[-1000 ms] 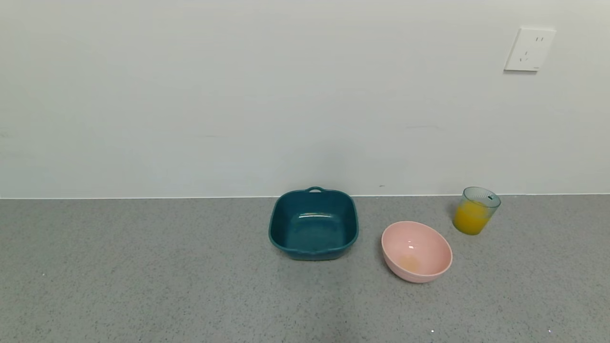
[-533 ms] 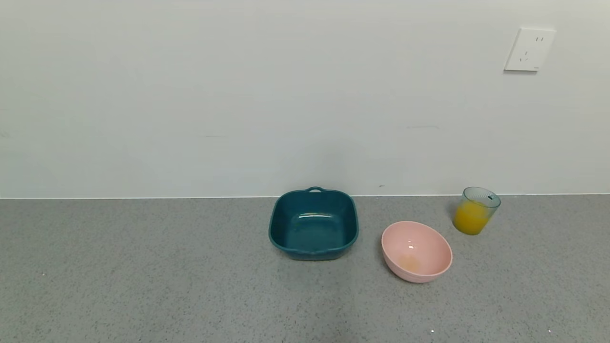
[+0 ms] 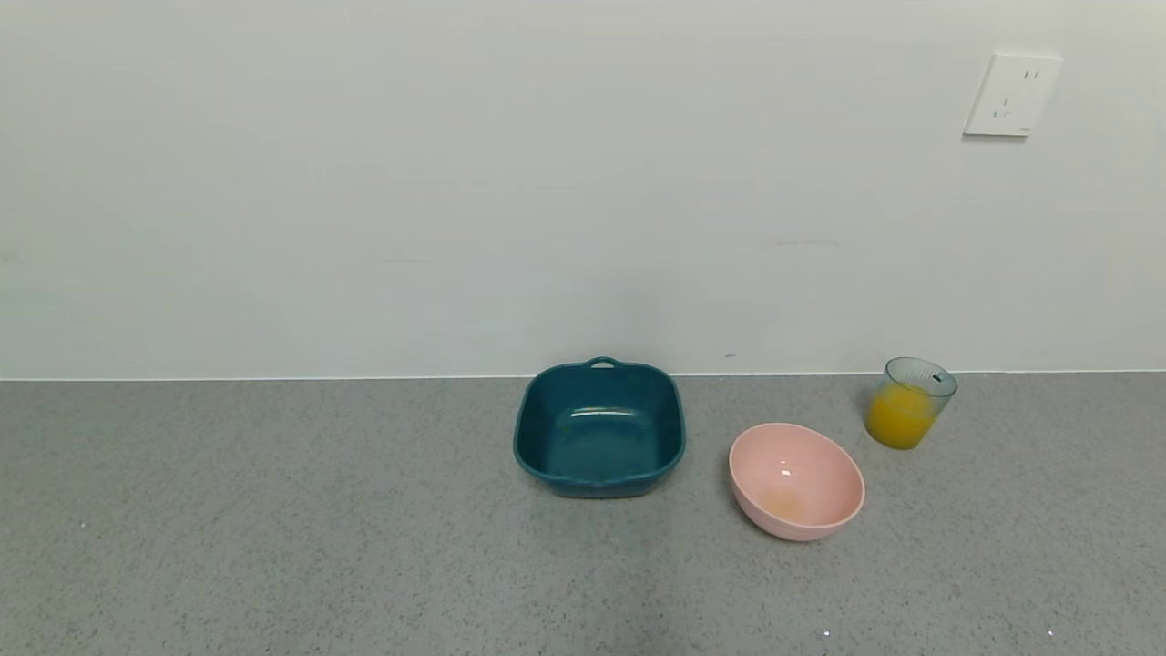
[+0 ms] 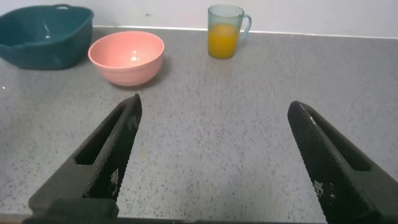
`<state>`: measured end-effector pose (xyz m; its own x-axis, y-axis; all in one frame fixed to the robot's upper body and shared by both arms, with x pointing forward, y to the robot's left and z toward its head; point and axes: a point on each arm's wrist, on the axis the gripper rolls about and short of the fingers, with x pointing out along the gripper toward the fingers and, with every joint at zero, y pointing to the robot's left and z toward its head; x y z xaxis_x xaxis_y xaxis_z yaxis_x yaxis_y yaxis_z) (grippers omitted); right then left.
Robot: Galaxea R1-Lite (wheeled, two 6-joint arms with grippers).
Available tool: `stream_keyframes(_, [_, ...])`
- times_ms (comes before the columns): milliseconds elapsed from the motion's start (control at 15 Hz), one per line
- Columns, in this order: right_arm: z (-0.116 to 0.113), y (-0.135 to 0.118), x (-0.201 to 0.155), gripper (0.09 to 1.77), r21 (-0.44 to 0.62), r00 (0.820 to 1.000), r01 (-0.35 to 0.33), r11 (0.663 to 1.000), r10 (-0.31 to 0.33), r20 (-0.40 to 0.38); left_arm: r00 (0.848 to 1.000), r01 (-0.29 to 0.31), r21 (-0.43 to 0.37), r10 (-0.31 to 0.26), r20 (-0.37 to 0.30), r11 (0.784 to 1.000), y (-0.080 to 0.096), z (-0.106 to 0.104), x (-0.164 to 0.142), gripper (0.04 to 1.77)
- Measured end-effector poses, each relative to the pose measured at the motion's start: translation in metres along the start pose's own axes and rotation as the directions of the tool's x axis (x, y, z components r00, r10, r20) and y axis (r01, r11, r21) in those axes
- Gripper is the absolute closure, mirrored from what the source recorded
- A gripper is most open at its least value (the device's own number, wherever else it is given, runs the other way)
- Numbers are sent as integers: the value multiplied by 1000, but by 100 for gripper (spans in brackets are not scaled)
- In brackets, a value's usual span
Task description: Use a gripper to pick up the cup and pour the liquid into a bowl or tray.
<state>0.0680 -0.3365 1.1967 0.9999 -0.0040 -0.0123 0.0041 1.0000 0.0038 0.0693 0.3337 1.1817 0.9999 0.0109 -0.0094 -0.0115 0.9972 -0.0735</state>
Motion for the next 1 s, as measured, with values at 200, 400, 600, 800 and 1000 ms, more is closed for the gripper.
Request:
stream_keyframes(200, [31,0,-3,15,2,999,1,1000,-1,39,1000,0,0,0,0,1000,0,0,0,9])
stream_keyframes(400, [63,1,4,15,3,1000,19,1000,-19,19,1000,0,0,0,0,1000,0,0,0,9])
stream_keyframes(600, [92,0,25,15,3,997,59,998,-59,-50,1000,0,0,0,0,1000,0,0,0,9])
stream_keyframes(800, [119,-3,59,15,11,986,90,996,-88,-139,1000,0,0,0,0,1000,0,0,0,9])
stream_keyframes(1000, [136,-7,101,15,26,971,111,993,-103,-214,1000,0,0,0,0,1000,0,0,0,9])
